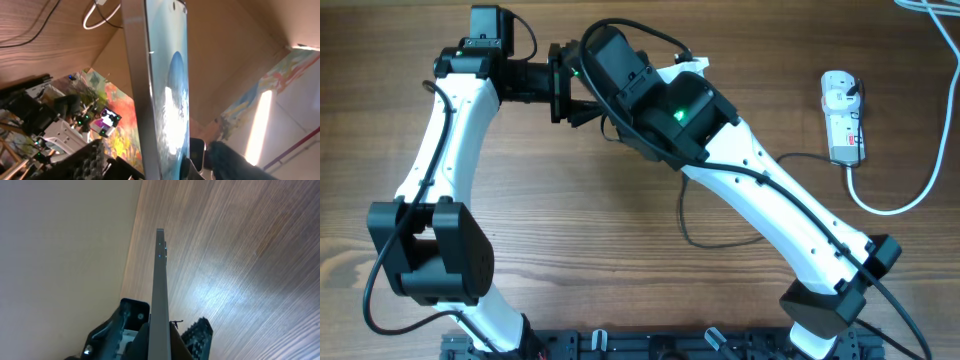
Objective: Plug charger to phone and switch on socket
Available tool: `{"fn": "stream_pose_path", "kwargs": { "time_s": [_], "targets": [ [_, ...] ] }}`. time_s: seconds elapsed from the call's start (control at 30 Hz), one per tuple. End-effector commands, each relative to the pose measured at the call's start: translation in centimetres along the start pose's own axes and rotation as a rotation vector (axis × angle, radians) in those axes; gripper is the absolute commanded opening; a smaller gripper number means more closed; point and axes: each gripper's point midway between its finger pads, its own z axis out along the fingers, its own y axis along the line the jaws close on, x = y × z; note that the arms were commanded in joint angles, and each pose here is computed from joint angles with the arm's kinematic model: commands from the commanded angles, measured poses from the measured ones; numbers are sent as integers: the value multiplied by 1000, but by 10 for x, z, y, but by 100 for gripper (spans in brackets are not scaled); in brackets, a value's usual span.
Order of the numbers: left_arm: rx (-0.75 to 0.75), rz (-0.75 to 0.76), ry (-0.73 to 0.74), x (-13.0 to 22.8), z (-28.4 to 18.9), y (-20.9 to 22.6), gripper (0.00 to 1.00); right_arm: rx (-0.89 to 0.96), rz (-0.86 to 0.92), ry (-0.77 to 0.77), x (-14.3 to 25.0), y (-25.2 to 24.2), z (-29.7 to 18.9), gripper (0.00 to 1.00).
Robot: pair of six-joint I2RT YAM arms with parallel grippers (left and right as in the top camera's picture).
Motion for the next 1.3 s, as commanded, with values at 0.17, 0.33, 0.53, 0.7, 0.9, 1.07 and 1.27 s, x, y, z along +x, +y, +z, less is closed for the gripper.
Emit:
{"fn": "stream_pose_path", "kwargs": {
  "time_s": [0.17,0.33,0.53,0.7,0.9,1.07,1.27],
  "targets": [
    [7,38,7,13,-1,-7,51,-45,142,45,-5,12,-25,4],
    [7,-32,8,13,-1,-7,39,-13,158,80,1,6,-26,4],
    [12,-33,18,15,-1,-8,30,-9,157,71,-1,4,-26,4],
    [12,-32,18,15,-1,-8,24,-15,162,91,3,7,-26,5],
    [12,-33,18,15,-1,-8,23,-13,166,122,8,7,-27,5],
    [12,-33,18,15,-1,-8,23,-13,166,122,8,7,-27,4],
    [12,-33,18,15,-1,-8,4,-12,161,120,8,7,-26,15]
  ]
}}
